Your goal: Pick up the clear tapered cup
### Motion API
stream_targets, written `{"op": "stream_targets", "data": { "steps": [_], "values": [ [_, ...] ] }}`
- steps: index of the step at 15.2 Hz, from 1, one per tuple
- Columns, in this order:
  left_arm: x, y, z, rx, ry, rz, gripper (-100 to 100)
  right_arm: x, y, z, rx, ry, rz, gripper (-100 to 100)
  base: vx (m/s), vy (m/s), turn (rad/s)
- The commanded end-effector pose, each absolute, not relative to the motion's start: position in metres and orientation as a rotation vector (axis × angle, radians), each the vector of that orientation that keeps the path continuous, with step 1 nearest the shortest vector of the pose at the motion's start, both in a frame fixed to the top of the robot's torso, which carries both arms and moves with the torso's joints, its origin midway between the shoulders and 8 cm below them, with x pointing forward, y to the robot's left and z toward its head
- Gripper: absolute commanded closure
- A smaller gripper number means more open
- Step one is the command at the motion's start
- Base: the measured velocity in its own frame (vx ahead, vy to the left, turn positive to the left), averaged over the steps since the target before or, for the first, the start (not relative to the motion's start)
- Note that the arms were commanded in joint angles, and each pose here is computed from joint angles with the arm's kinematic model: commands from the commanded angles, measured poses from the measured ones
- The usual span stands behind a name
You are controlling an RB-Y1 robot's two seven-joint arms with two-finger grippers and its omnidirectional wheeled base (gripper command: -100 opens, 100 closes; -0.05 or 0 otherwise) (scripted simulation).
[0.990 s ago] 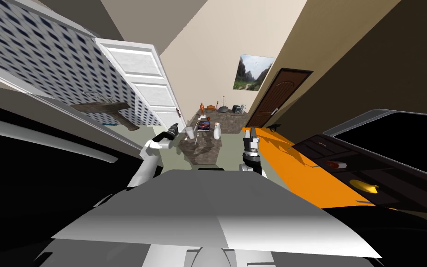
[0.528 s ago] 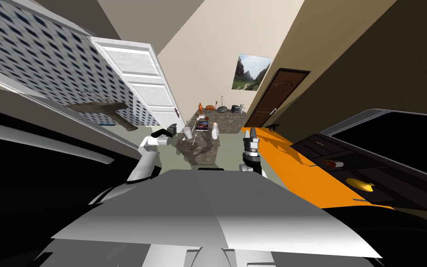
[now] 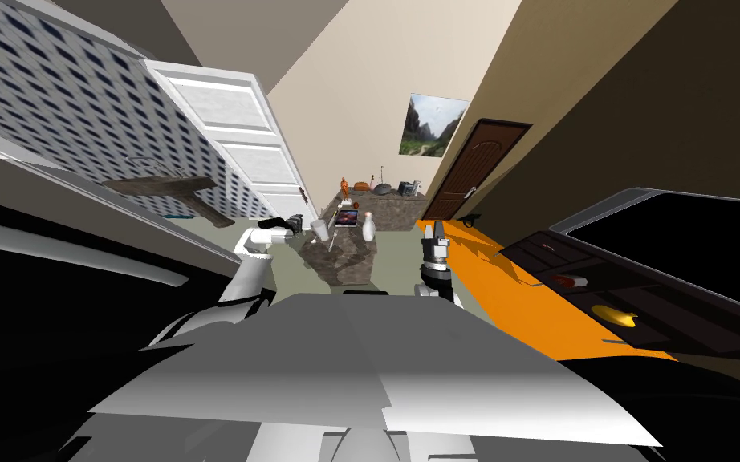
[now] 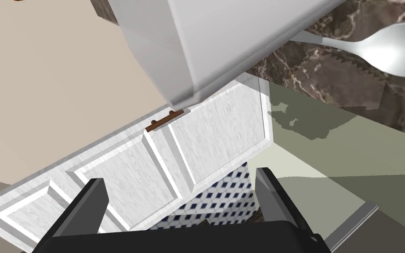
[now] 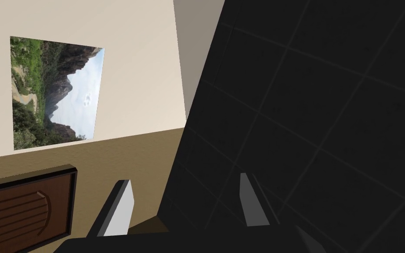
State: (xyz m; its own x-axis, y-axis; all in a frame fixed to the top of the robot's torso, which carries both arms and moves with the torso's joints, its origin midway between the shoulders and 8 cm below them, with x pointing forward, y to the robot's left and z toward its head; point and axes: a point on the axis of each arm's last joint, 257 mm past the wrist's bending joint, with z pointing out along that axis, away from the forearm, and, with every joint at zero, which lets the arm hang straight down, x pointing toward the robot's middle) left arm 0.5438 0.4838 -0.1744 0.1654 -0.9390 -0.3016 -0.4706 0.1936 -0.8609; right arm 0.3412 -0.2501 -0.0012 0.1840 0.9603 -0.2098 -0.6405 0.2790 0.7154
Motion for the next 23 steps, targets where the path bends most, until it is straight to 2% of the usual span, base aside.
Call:
{"op": "stream_targets", "data": {
  "steps": [1, 23],
  "values": [
    [0.540, 0.489, -0.182, -1.467, 1.482, -0.553, -100, 0.341, -0.250, -0.001, 0.538, 0.721, 1.208, 0, 0.009, -0.057, -0.010],
    [0.517, 0.536, -0.193, -1.774, 1.636, -0.340, -100, 0.341, -0.250, -0.001, 0.538, 0.721, 1.208, 0, 0.012, -0.049, -0.020]
  ]
}}
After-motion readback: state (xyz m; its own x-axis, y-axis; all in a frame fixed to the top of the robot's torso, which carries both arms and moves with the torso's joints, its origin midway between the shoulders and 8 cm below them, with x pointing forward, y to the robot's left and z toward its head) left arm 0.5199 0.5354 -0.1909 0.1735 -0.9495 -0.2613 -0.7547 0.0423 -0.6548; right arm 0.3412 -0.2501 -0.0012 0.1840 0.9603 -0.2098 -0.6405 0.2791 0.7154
